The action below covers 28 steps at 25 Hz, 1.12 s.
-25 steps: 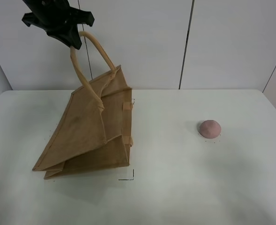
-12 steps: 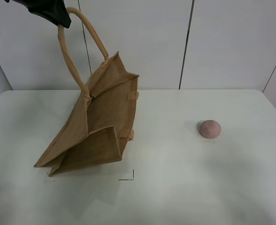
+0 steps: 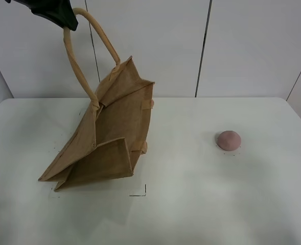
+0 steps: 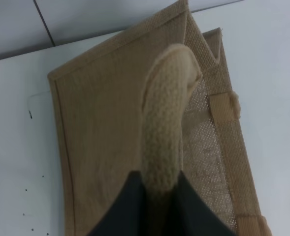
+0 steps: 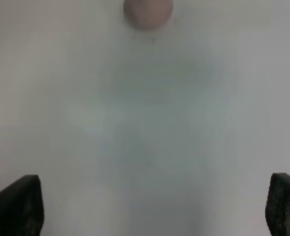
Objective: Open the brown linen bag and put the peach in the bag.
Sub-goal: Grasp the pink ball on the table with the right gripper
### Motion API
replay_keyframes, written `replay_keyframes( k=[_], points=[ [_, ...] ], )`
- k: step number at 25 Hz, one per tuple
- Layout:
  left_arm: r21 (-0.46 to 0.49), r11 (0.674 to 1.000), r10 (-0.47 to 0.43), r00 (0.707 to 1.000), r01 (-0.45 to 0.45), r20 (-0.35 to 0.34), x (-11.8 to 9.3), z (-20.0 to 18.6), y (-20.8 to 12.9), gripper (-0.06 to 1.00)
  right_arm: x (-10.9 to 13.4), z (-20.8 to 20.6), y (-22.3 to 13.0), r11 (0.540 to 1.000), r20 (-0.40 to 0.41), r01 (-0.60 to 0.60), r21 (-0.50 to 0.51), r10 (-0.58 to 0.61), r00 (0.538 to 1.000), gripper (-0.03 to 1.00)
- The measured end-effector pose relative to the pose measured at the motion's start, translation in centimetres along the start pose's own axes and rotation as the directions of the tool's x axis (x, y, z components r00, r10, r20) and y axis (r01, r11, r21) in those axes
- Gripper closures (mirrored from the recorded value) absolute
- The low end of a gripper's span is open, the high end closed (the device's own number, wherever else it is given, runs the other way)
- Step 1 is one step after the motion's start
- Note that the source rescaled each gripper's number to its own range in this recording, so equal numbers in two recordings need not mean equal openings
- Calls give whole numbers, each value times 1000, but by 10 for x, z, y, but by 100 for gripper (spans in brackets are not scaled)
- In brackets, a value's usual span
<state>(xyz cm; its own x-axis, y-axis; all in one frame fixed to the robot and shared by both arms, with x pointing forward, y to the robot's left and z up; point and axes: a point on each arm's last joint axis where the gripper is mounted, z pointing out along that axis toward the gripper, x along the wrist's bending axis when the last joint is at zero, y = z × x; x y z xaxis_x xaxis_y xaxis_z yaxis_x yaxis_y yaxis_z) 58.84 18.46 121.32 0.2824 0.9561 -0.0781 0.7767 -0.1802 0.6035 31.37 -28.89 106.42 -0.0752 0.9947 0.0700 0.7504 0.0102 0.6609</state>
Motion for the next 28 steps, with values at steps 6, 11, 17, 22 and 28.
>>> replay_keyframes(
  k=[6,11,17,22,28],
  points=[
    [0,1000,-2,1000,2,6,-1,0,0,94,-6,73,66,948,6,-20,318,19,1000,-3],
    [1,1000,-3,1000,3,13,-1,0,0,94,-12,145,115,901,11,-28,432,25,1000,-3],
    [1,1000,-3,1000,3,15,-1,0,0,94,-18,222,161,885,11,-26,464,23,1000,-3],
    [1,1000,-3,1000,3,15,-1,0,0,94,-11,271,181,863,-9,7,506,-3,1000,-3],
    [1,1000,-3,1000,3,15,-1,0,0,94,-7,311,185,851,-16,21,525,-15,1000,-3]
  ],
)
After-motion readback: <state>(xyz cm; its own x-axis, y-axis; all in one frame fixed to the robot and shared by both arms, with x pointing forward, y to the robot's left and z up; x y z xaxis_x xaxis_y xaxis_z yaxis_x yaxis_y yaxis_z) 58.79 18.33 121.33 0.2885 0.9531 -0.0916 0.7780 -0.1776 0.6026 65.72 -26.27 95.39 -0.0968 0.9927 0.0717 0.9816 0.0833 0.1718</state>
